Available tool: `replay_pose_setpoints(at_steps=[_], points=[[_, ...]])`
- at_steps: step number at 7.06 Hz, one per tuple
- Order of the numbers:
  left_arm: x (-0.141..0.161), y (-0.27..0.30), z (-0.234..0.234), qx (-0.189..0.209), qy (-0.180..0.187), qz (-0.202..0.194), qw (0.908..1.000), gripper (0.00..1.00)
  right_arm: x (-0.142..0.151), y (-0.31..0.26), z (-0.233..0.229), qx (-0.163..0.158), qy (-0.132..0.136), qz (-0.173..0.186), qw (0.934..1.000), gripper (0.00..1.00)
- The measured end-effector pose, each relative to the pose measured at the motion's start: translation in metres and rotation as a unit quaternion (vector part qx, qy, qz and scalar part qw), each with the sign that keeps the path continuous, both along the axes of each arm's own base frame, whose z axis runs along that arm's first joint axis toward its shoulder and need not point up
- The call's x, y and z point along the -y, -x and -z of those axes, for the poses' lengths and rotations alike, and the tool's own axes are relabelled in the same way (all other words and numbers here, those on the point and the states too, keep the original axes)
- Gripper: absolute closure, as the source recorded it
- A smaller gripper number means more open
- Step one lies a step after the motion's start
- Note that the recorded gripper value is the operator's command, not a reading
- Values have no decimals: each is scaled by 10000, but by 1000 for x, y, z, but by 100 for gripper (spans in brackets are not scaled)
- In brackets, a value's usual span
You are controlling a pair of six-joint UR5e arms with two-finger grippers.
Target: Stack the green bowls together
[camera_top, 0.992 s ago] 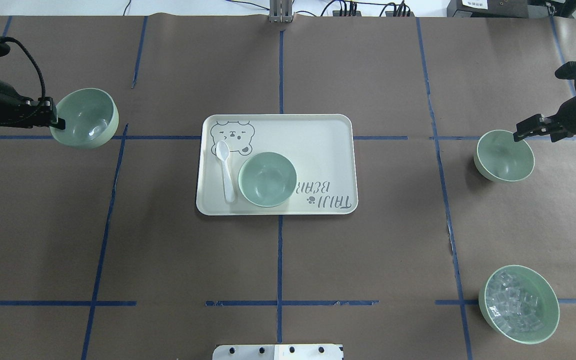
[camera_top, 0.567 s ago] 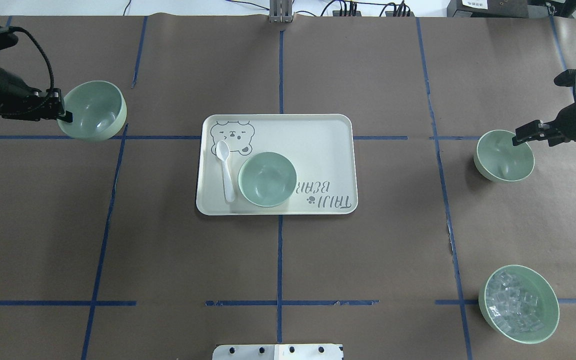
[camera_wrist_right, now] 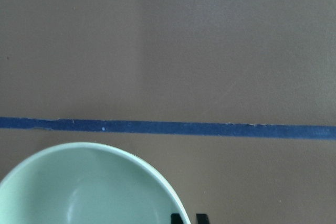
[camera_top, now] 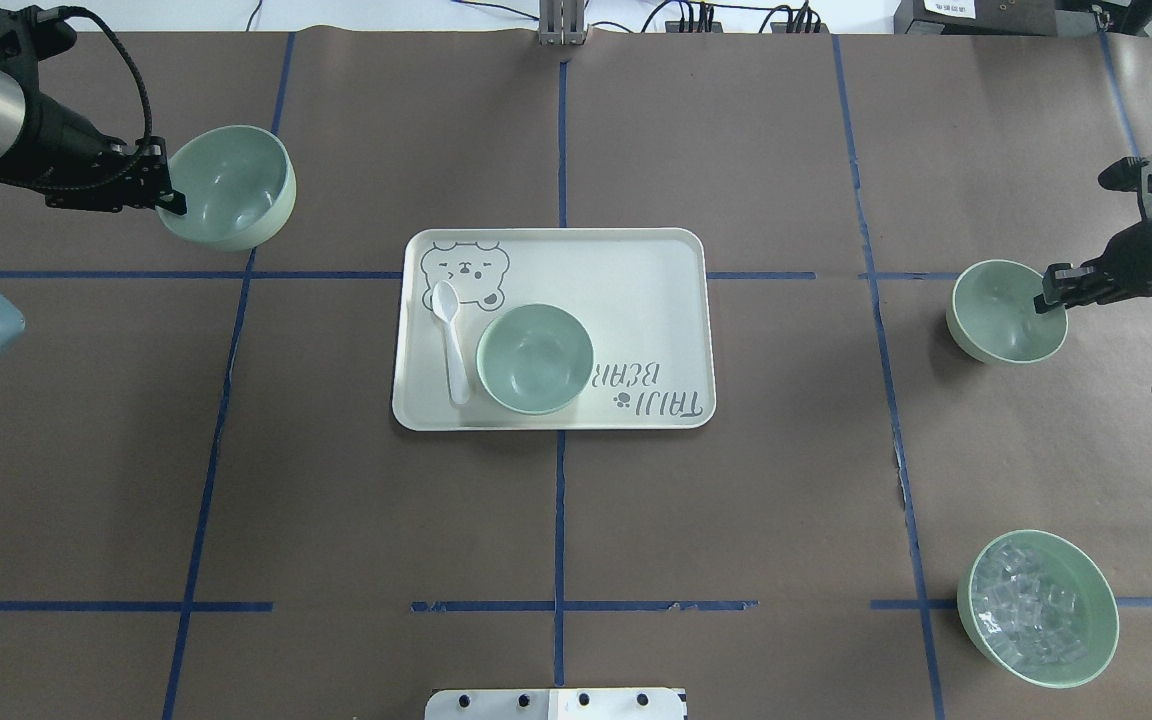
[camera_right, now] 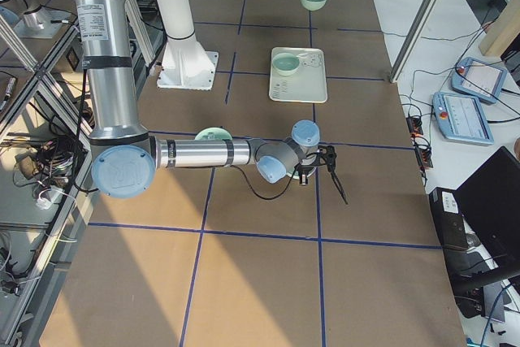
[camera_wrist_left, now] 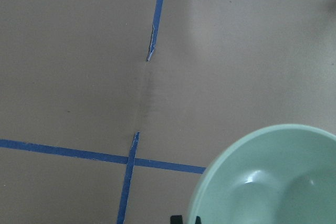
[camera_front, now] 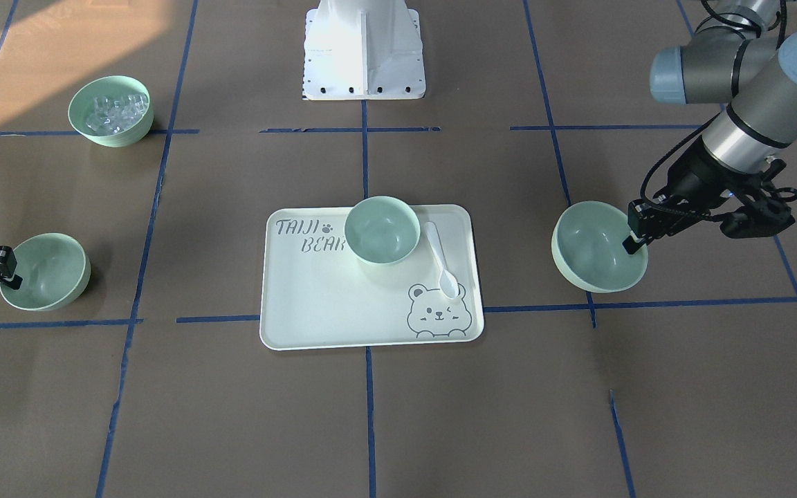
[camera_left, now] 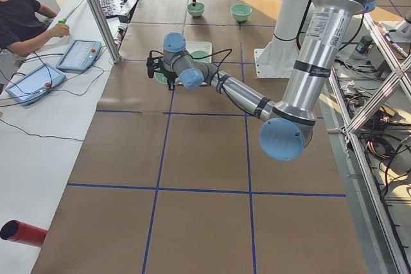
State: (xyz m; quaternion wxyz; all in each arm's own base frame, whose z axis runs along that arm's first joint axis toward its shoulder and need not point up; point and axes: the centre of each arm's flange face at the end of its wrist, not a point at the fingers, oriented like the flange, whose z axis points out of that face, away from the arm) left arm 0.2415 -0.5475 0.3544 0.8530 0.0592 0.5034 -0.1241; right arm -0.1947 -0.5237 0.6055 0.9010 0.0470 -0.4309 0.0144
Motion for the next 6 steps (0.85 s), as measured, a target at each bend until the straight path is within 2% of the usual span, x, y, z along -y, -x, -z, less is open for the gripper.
replay_pose_setpoints(at_steps=[1, 3, 4, 6], points=[[-3, -13, 9, -90, 129, 9, 9999, 100, -1, 2, 2, 46, -2, 51, 10000, 100], [-10, -48, 36, -286, 421, 92, 9987, 100, -4, 2, 24, 431, 21, 258, 9987, 100], [-19, -76, 46, -291, 486, 153, 9983, 100, -1, -5, 36, 628, 26, 298, 9976, 100], [-35, -131, 76, -251, 497, 274, 9981, 100, 3, -11, 59, 811, -82, 301, 9962, 100]])
